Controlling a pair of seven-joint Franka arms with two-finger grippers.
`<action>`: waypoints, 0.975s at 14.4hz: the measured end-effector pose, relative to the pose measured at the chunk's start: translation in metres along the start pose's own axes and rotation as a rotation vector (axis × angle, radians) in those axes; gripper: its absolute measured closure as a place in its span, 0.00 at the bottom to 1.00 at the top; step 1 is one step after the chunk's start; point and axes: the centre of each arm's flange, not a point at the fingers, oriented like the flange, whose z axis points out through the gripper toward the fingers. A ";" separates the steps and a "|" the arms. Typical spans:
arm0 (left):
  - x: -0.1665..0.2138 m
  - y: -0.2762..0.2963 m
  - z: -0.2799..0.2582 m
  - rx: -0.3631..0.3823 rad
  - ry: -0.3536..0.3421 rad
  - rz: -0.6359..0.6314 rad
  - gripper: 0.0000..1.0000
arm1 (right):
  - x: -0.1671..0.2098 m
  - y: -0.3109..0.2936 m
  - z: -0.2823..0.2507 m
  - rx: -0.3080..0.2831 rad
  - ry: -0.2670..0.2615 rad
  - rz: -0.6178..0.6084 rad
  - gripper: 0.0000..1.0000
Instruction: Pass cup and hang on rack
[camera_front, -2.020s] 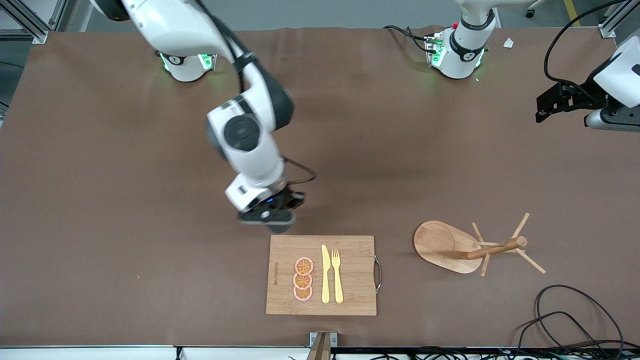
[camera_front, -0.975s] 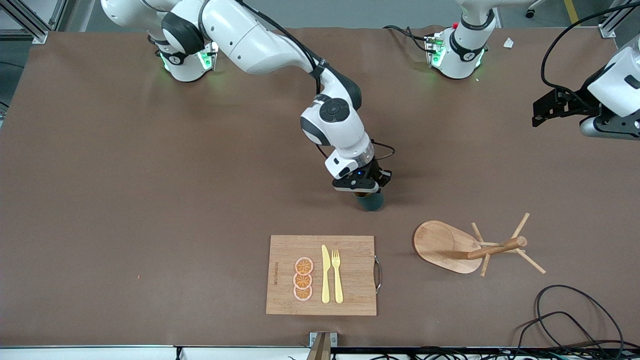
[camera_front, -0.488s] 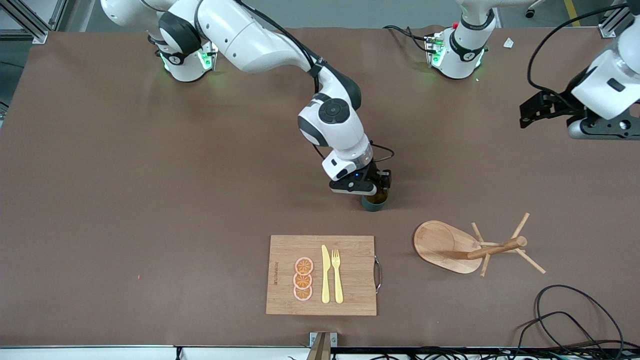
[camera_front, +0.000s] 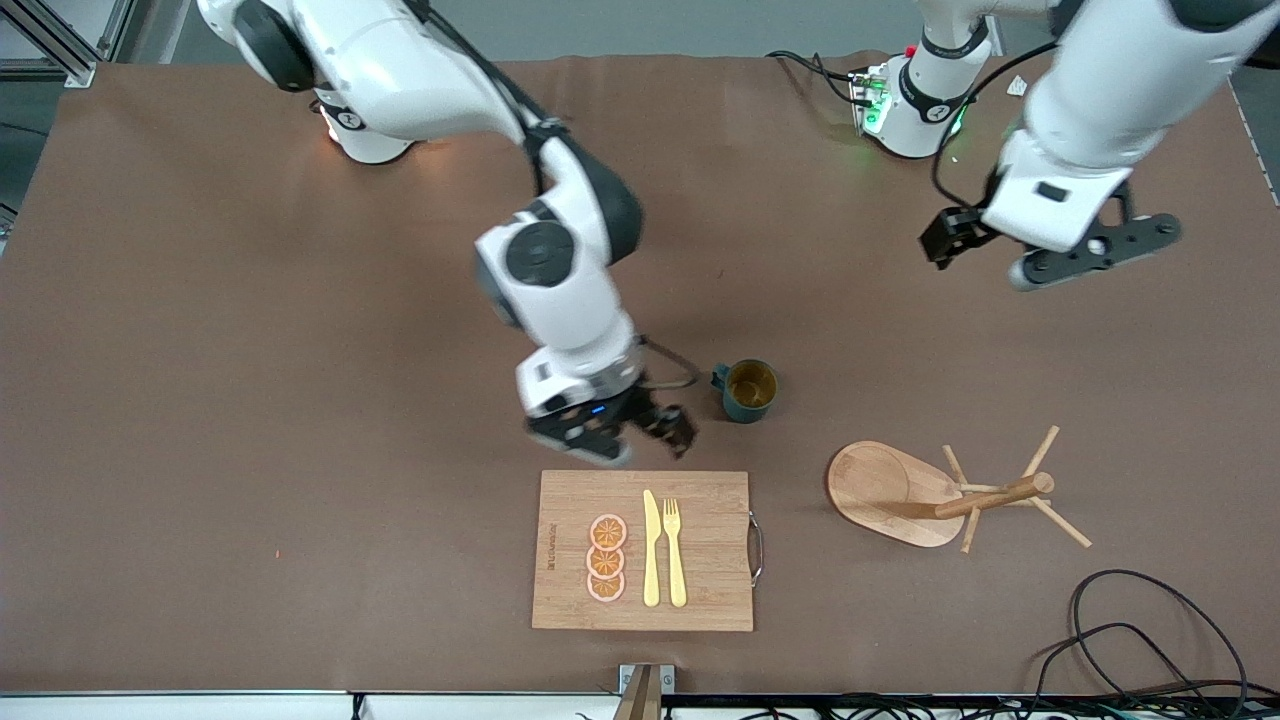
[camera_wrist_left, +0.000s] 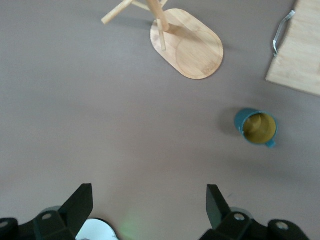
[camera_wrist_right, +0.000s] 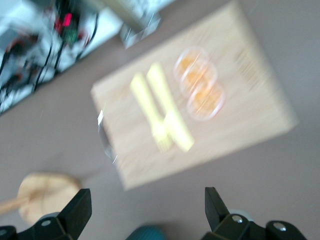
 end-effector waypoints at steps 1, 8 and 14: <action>-0.008 0.015 0.004 0.022 0.014 -0.040 0.00 | 0.034 0.021 -0.019 -0.024 0.008 -0.006 0.00; -0.053 0.125 0.064 0.141 0.158 -0.292 0.00 | 0.200 0.198 -0.075 -0.180 -0.021 -0.038 0.00; -0.097 0.240 0.184 0.211 0.470 -0.346 0.05 | 0.236 0.338 -0.157 -0.227 -0.068 -0.173 0.00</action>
